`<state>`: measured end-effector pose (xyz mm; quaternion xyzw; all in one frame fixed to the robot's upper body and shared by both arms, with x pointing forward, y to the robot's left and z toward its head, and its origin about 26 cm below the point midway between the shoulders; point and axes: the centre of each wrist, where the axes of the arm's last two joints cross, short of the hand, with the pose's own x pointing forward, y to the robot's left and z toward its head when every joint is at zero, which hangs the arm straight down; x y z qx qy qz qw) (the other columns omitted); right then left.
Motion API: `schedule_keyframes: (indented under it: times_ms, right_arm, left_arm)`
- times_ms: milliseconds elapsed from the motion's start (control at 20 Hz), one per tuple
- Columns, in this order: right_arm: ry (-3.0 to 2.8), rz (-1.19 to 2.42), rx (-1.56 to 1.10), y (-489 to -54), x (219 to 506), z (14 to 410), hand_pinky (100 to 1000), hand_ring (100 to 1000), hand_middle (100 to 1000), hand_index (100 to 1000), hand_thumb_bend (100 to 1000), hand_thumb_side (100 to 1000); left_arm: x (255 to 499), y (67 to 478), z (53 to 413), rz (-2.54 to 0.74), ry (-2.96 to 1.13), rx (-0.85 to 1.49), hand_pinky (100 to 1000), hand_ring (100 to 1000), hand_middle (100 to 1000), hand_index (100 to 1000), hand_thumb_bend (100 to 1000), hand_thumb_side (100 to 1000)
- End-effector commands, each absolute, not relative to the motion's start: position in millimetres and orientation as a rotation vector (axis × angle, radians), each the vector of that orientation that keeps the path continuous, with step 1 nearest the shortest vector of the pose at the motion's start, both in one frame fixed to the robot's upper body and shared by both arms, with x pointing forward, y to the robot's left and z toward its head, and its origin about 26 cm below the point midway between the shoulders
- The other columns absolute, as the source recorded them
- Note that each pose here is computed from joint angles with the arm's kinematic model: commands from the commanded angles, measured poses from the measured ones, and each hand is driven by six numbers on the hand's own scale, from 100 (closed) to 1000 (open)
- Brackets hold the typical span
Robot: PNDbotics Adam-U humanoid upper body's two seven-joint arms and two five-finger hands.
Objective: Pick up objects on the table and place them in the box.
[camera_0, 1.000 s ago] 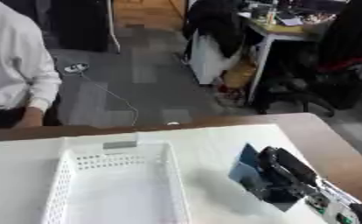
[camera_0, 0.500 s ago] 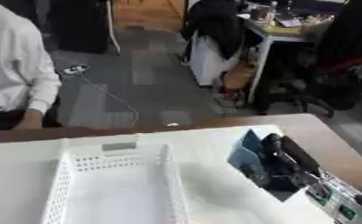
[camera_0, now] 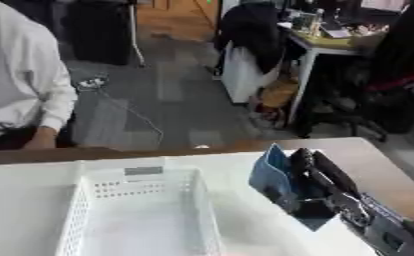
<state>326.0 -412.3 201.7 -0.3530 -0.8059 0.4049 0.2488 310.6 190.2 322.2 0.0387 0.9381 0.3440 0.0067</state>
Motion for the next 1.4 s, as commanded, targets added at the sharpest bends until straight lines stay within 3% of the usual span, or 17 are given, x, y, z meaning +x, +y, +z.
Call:
schedule_keyframes:
  times_ms: [50, 1400]
  right_arm:
    - [-2.235, 1.144, -0.963, -407, 326, 220, 100, 100, 100, 100, 282, 100]
    - [-2.454, 1.213, -0.804, -357, 324, 251, 100, 100, 100, 100, 280, 100]
  left_arm:
    - [306, 189, 332, 1.045, 2.909, 0.1, 473, 382, 532, 603, 675, 851]
    - [294, 160, 369, 1.146, 2.838, -0.114, 477, 386, 540, 613, 633, 886]
